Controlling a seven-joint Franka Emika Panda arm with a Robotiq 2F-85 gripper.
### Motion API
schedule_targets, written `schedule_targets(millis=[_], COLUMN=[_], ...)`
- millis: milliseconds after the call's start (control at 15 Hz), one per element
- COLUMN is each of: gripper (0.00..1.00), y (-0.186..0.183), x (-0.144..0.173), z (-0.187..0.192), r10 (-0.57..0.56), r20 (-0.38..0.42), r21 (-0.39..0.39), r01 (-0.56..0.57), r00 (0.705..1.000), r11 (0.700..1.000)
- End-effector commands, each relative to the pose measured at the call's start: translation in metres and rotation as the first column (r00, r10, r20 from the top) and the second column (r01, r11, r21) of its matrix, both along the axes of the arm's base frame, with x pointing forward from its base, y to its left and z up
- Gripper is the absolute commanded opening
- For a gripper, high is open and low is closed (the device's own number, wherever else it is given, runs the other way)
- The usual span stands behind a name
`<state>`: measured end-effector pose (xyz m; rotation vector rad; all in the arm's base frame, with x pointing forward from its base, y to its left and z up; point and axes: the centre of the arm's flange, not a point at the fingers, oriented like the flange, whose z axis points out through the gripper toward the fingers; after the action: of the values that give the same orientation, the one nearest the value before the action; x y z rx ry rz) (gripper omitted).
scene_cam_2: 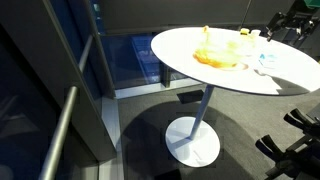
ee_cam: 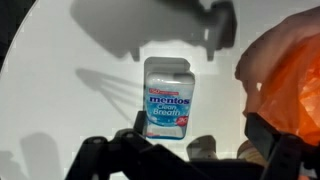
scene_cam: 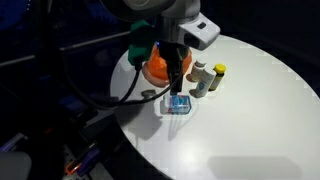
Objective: Put the blue container in the plastic bag
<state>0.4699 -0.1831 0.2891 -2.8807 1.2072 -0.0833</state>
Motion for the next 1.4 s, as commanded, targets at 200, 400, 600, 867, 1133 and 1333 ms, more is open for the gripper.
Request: schedule_targets(millis=[200,400,600,867,1133,1333], gripper=[1.00,1.00,1.00,1.00,1.00,1.00], y=[-0.024,-0.020,-0.020,-0.023,-0.030,-0.033], x=[-0.008,-0.012,-0.012,-0.009,-0.004,0.001], z=[-0.032,-0.034,-0.034,-0.039,-0.047,-0.055], r10=[-0.055,-0.043,-0.044,-0.078,-0.104,-0.107], r20=[-0.055,-0.063,-0.063,-0.084,-0.085,-0.086], r21=[0.013,0.004,0.003,-0.016,-0.031,-0.036], r01=[0.056,0.044,0.044,0.077,0.101,0.104], r00=[0.997,0.997,0.997,0.993,0.991,0.991], r11=[0.998,0.999,0.999,0.997,0.994,0.994])
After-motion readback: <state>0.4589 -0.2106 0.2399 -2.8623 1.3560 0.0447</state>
